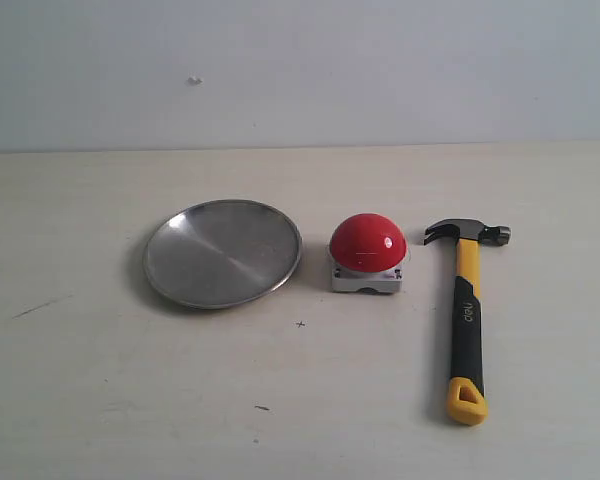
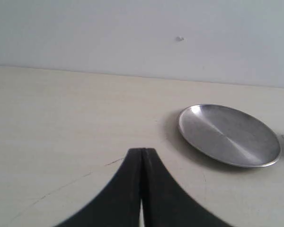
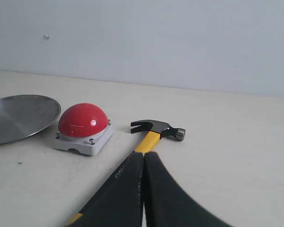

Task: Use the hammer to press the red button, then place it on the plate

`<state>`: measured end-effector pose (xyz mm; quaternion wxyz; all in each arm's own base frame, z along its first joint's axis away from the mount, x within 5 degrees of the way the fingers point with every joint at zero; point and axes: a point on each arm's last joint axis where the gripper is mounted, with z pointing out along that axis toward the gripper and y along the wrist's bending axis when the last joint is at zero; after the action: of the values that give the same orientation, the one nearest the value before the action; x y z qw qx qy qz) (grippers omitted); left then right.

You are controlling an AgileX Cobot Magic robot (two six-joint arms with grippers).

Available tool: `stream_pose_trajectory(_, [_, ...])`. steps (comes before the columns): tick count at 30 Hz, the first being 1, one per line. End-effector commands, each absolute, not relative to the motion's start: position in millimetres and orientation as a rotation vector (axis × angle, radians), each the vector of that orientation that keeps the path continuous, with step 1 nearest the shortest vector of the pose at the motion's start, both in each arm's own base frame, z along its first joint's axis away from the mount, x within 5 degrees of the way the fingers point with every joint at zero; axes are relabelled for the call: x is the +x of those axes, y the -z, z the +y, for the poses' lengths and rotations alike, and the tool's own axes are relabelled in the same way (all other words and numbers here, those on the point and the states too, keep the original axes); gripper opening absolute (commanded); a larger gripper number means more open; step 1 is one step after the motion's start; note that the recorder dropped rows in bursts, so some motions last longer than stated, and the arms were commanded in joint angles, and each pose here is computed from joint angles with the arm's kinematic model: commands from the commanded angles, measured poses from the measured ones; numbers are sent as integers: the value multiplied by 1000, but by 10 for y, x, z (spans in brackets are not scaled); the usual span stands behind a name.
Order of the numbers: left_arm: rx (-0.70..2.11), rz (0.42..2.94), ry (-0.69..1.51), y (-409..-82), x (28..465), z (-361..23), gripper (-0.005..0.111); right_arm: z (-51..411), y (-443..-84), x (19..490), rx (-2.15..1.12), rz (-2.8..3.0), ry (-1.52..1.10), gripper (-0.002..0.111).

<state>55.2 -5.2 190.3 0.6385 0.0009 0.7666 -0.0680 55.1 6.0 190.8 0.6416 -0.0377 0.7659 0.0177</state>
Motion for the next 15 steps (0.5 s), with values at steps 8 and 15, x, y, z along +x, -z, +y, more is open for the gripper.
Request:
stream_pose_trajectory(8, [3, 1741, 156, -1900, 549, -53, 0, 55, -1901, 550, -82, 1737, -32, 0])
stream_pose_trajectory(15, [3, 1741, 156, -1900, 549, -53, 0, 55, -1921, 553, -66, 1715, -46, 0])
